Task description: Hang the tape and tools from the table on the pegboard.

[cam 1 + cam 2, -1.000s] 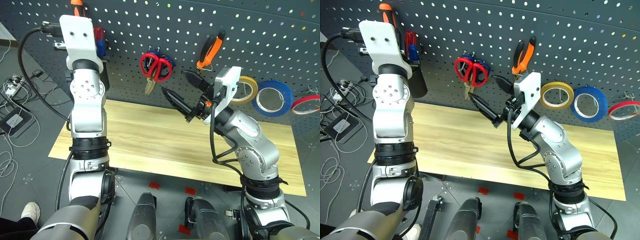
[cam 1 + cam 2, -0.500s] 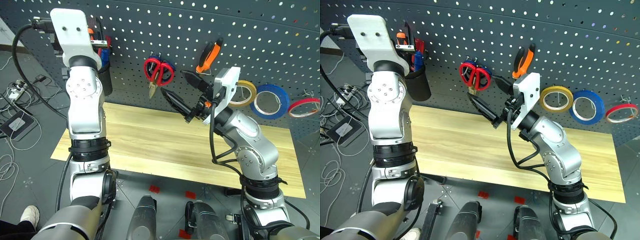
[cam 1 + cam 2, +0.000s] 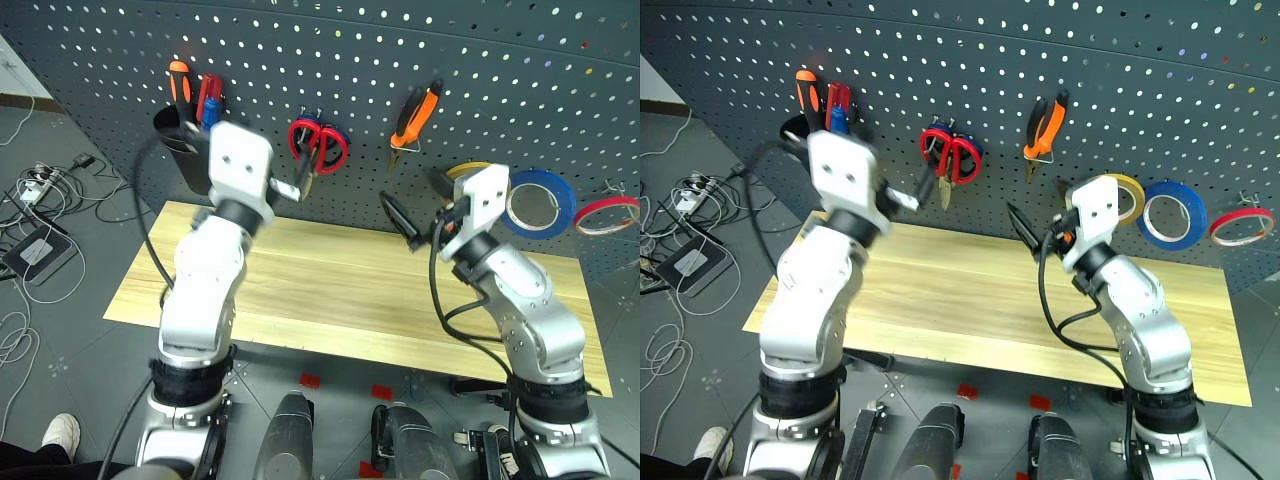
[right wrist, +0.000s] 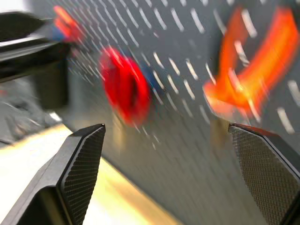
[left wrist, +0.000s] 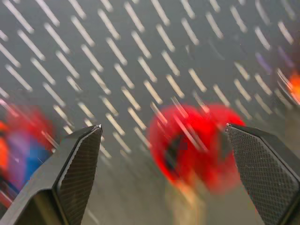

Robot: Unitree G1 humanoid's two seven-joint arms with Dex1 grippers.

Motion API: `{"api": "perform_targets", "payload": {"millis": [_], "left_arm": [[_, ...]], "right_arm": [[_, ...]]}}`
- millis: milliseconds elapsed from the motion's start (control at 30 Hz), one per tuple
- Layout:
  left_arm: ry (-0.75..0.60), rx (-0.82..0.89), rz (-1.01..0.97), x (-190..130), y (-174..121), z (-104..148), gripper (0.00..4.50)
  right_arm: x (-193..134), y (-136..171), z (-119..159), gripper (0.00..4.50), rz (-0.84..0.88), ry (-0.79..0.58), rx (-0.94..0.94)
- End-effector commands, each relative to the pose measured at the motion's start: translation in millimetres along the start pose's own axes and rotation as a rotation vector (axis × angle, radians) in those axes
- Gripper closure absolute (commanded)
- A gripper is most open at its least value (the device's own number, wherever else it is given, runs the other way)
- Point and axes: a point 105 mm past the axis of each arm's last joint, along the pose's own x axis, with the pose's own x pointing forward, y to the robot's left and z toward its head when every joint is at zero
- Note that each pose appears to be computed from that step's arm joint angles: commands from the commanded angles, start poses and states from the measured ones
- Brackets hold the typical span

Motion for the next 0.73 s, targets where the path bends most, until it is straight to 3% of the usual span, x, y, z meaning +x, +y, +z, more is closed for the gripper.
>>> {"api": "perform_targets", "payload": {"millis": [33,167,267,533,733], "left_arm": [[0.063,-0.1,-0.072,-11.7,-22.0,-19.8,0.04],[0.224,-0.224,-0.057,-23.8,-28.5,-66.6,0.04],[0.377,-0.317,-0.025,-39.7,-28.3,-107.8,0.04],[0.531,-0.325,0.045,-63.6,-13.3,-156.3,0.04],[0.539,-0.329,0.028,-67.8,-16.1,-157.6,0.04]], "right_arm": [[-13.4,6.3,2.6,0.0,-0.054,-0.028,-0.025],[-31.5,5.3,-32.0,0.0,-0.127,0.089,-0.032],[-51.6,-11.3,-69.3,0.0,-0.253,0.253,-0.068],[-84.7,-32.6,-114.5,0.0,-0.427,0.467,-0.081],[-97.1,-41.3,-123.6,0.0,-0.502,0.527,-0.067]]}}
